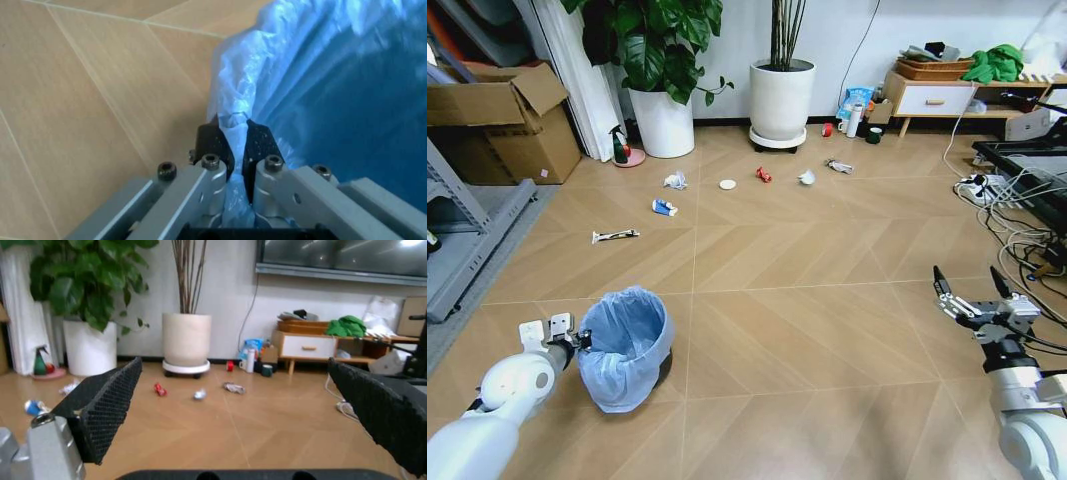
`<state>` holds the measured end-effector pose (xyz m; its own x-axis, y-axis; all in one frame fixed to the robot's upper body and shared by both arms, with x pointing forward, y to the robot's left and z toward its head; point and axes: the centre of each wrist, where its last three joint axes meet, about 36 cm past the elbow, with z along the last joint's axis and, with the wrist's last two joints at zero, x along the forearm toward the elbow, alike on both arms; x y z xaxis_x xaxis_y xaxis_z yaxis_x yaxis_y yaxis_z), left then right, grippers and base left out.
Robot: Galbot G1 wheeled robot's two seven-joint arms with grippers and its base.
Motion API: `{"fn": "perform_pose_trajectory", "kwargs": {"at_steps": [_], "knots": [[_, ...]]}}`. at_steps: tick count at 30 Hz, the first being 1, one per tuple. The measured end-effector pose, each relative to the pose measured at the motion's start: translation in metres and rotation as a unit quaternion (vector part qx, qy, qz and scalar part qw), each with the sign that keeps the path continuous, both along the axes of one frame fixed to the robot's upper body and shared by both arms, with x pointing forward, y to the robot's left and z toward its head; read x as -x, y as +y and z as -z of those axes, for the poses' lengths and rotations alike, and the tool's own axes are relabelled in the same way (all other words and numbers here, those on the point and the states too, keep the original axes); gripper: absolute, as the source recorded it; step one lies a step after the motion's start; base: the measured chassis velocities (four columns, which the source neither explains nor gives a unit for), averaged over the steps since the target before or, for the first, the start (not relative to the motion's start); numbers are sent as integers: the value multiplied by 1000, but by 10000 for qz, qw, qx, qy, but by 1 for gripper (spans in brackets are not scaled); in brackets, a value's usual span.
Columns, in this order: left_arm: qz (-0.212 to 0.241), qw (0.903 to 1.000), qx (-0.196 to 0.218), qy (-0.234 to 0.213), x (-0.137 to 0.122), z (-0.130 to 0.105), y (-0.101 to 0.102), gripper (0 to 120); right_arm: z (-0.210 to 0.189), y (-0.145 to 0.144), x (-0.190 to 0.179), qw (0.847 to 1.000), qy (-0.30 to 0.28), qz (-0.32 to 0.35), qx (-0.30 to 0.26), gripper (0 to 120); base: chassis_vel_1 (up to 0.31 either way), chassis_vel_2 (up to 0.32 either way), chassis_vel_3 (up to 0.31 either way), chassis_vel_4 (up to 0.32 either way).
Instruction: Pick up the trash bin and place the garbage on the floor into it.
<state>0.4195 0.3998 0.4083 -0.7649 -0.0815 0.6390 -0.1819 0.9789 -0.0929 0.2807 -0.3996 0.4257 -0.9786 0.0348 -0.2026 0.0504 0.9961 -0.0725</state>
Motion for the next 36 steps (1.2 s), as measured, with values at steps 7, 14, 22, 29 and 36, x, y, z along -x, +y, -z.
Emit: {"fn": "perform_pose_trajectory", "kwargs": {"at_steps": [7,14,22,29,36], "knots": [[-60,9970,181,-749,28,-50,-11,0,19,4,19,9996,260,52,-83,100,0,0,0,0],[-277,9939,16,-1069,48,-69,-3,0,35,8,30,9988,440,7,-192,100,0,0,0,0],[-401,9922,-242,-1151,66,-60,2,0,44,6,31,9986,479,-22,-212,100,-13,15,20,-18],[-442,9917,-204,-1188,69,-56,-1,0,47,2,28,9989,439,-67,-163,100,-129,131,138,-140],[-402,9920,-188,-1181,66,-54,-4,0,51,1,26,9991,396,-89,-114,100,-230,236,218,-228]]}}
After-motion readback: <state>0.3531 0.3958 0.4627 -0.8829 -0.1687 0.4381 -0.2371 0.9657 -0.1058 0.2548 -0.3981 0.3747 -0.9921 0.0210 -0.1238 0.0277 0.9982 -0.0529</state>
